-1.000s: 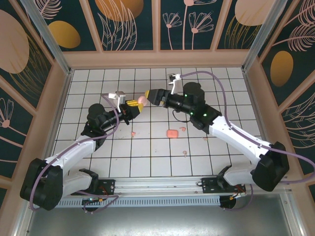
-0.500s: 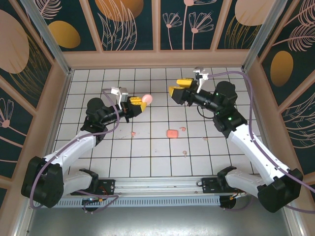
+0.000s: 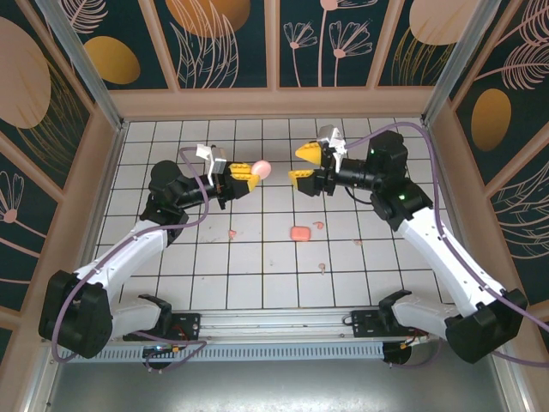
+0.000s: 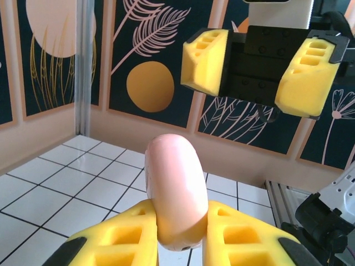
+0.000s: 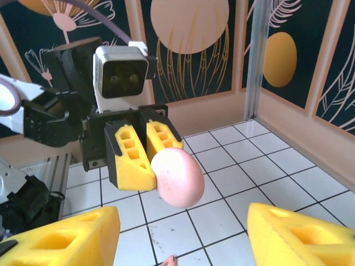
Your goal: Insert wireless bluetooth earbuds into charging case
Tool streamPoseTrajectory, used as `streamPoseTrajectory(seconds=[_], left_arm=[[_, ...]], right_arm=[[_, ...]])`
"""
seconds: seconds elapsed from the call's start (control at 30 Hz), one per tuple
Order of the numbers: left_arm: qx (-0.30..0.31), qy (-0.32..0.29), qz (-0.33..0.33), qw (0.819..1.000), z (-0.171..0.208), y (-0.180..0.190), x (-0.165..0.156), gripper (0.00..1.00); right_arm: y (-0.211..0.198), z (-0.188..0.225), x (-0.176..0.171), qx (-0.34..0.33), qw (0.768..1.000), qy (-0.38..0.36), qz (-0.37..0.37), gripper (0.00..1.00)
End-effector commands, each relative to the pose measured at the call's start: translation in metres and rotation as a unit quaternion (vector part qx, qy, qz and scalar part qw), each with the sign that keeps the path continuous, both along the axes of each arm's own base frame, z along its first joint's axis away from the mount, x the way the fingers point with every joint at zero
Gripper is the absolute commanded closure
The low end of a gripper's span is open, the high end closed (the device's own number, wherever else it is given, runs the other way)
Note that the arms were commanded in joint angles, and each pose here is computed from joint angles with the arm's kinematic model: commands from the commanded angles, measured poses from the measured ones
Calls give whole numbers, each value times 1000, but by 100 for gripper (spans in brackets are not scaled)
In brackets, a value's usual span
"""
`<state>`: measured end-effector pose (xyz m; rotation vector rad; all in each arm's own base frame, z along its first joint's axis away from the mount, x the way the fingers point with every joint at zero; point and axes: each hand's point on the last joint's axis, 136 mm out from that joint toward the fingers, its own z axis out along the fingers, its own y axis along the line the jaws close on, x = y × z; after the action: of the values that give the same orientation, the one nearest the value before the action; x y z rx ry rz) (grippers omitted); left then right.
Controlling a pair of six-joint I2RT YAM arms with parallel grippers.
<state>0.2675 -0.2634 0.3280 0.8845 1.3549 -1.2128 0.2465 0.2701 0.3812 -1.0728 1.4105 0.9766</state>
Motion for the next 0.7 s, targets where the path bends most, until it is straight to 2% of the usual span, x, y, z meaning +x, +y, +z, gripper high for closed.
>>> streamPoseTrajectory(seconds=[0.0, 0.2, 0.67], left_arm=[[-1, -32, -23, 999, 15, -4, -10, 82], [-3, -56, -29, 998, 22, -3, -18, 82], [-5, -63, -45, 997, 27, -6, -24, 82]], right_arm=[[3, -2, -12, -28, 998, -38, 49, 40], [8, 0, -13, -45, 994, -55, 82, 41], [29, -1, -17, -50, 985, -53, 154, 42]])
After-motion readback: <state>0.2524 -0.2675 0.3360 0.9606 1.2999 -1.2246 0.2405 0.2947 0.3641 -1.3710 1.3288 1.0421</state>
